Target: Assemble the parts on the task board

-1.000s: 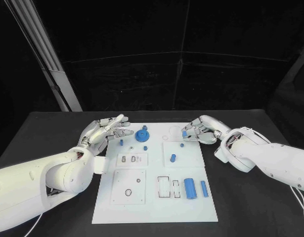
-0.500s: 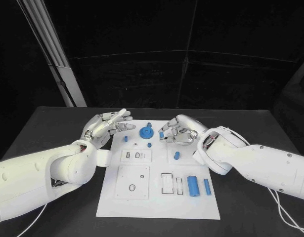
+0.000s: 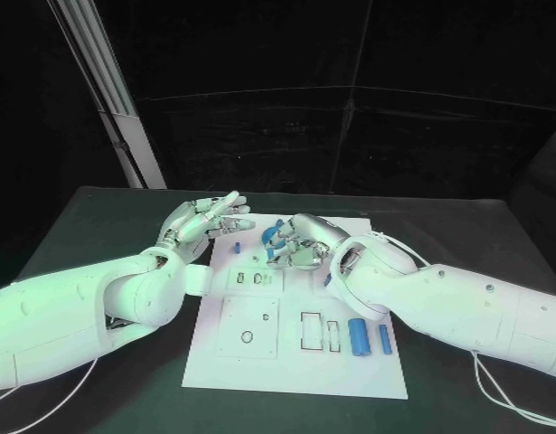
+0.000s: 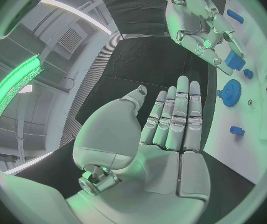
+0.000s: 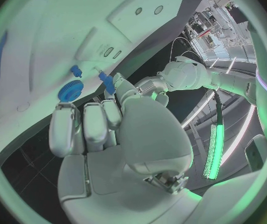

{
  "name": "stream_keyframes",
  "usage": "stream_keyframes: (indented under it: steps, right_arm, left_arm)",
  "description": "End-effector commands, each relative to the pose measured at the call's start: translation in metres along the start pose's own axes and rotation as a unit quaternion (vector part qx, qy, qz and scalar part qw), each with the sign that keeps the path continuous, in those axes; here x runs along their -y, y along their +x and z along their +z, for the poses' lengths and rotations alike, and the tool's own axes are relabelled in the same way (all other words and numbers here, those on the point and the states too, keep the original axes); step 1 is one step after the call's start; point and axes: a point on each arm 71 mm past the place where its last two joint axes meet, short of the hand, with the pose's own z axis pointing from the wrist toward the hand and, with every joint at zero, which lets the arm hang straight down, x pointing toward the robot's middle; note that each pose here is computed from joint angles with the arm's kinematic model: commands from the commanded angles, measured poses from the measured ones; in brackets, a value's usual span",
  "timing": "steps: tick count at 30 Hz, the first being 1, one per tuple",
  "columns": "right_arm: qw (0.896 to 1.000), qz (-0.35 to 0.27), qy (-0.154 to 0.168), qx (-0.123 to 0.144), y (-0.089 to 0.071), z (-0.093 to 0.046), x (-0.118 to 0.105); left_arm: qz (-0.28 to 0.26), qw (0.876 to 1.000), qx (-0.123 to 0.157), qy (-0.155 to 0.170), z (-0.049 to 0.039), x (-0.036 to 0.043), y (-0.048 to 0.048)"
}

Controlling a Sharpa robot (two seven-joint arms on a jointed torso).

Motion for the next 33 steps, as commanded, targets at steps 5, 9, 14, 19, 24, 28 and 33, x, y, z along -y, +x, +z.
stream_keyframes:
  steps: [5, 9, 14, 19, 24, 28, 33]
  right_arm:
    - [0.998, -0.046, 0.003, -0.034, 0.017, 0.004, -0.001]
    - [0.997, -0.054, -0.005, -0.047, 0.024, 0.005, -0.003]
    - [0.996, -0.061, -0.006, -0.062, 0.028, 0.005, -0.004]
    - [0.996, -0.063, -0.005, -0.066, 0.031, 0.006, -0.004]
    - [0.995, -0.067, -0.005, -0.068, 0.032, 0.007, -0.004]
    - [0.995, -0.071, -0.004, -0.068, 0.032, 0.007, -0.003]
    - [0.994, -0.079, 0.0, -0.071, 0.032, 0.006, -0.001]
  left_arm:
    - [-0.005, 1.0, -0.004, 0.006, 0.0016, 0.0013, 0.0022]
    - [-0.006, 1.0, -0.005, 0.006, 0.002, 0.001, 0.0027]
    - [-0.006, 1.0, -0.006, 0.006, 0.0025, 0.0007, 0.0031]
    - [-0.007, 1.0, -0.007, 0.006, 0.0029, 0.0004, 0.0038]
    - [-0.007, 1.0, -0.007, 0.005, 0.0031, 0.0002, 0.0042]
    - [-0.007, 1.0, -0.007, 0.005, 0.0031, 0.0002, 0.0041]
    - [-0.007, 1.0, -0.007, 0.005, 0.003, 0.0003, 0.0038]
